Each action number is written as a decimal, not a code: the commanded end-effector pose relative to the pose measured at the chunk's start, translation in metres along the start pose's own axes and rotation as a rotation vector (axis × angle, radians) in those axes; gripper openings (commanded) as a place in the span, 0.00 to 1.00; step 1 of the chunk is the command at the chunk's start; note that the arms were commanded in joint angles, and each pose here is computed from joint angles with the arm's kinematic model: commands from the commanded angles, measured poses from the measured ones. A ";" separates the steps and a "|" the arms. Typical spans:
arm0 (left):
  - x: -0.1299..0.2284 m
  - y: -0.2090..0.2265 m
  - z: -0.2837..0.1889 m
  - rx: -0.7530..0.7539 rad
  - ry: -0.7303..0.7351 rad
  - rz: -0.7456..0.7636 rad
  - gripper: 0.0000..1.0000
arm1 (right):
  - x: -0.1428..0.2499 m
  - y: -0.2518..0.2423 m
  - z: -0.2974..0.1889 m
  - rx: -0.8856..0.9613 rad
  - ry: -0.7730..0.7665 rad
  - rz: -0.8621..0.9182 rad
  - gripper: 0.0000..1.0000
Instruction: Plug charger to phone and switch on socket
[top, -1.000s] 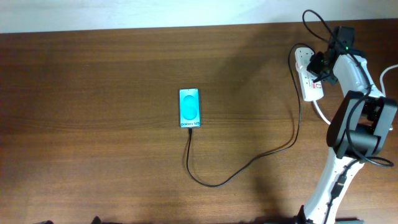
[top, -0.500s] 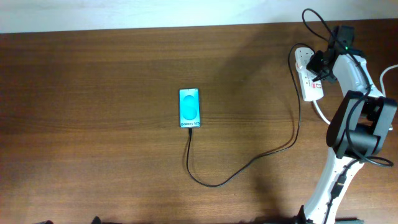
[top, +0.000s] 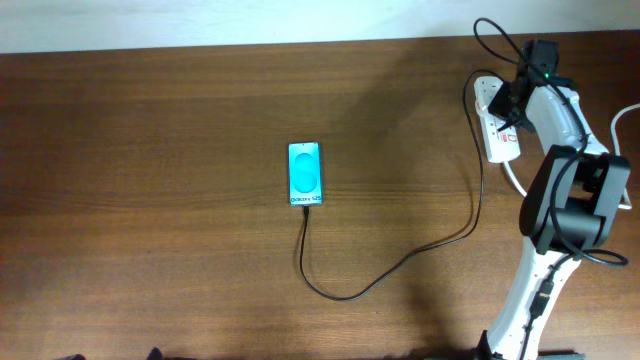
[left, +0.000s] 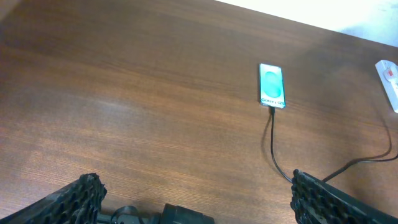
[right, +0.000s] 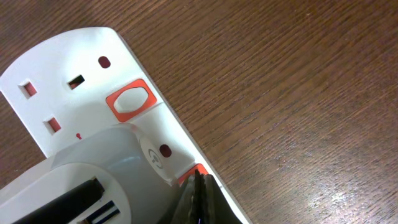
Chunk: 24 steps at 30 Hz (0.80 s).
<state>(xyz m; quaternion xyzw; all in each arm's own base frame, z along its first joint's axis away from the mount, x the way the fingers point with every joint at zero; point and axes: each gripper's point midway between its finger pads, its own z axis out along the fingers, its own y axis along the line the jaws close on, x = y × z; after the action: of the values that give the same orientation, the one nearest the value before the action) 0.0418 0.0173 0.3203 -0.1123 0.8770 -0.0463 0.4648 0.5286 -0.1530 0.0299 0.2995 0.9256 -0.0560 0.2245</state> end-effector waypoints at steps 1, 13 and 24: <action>0.000 0.002 0.000 -0.011 -0.002 -0.014 0.99 | 0.048 0.060 0.017 -0.150 0.129 -0.090 0.04; 0.000 0.002 0.000 -0.011 -0.002 -0.014 0.99 | 0.104 0.118 0.033 -0.222 0.250 -0.021 0.04; 0.000 0.002 0.000 -0.011 -0.002 -0.014 0.99 | 0.040 0.122 -0.059 -0.281 0.075 -0.006 0.04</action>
<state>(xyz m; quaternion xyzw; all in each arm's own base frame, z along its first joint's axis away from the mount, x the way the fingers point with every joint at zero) 0.0418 0.0173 0.3203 -0.1123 0.8770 -0.0463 0.4648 0.5407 -0.0768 0.0310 0.3066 0.9281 0.0163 0.2108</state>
